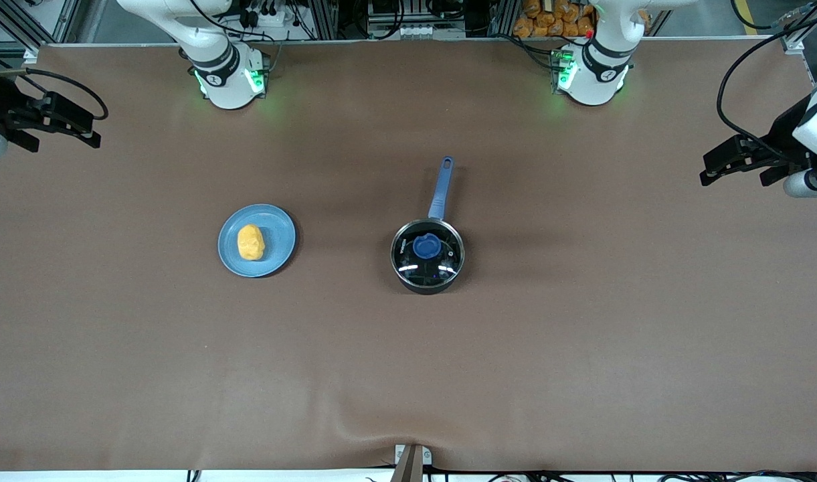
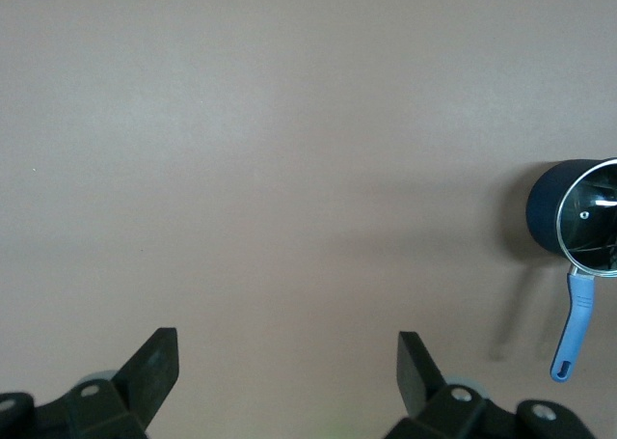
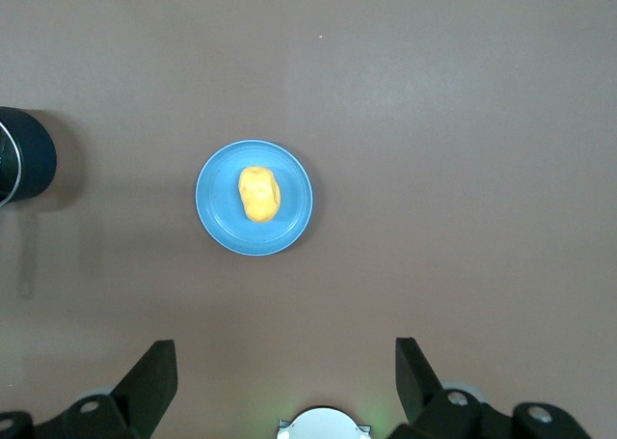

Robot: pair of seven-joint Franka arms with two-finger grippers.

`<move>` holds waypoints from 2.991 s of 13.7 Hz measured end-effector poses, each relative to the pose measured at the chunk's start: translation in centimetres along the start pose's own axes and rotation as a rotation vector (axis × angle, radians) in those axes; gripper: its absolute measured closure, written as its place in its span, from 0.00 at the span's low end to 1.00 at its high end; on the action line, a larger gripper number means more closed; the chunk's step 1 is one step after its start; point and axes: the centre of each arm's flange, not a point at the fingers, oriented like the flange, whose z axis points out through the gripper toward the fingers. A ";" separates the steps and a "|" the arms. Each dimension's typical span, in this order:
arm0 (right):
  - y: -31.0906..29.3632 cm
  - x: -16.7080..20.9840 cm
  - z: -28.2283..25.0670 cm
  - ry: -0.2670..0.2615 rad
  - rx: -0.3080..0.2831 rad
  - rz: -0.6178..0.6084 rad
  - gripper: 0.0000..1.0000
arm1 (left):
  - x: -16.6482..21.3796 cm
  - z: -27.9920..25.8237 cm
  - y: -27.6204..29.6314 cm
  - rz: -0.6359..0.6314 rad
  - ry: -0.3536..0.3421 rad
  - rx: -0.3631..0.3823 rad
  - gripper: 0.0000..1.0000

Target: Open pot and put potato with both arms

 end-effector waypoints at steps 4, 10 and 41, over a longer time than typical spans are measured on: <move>0.0 0.0 0.0 -0.001 0.000 0.000 0.00 | 0.0 0.0 0.0 0.000 0.000 0.000 0.00; 0.0 0.1 0.1 -0.002 0.000 0.000 0.00 | 0.0 -0.1 0.0 0.000 0.001 0.000 0.00; 0.3 0.1 0.4 -0.008 0.008 0.005 0.00 | -1.0 25.6 36.7 -0.202 -0.036 -0.034 0.00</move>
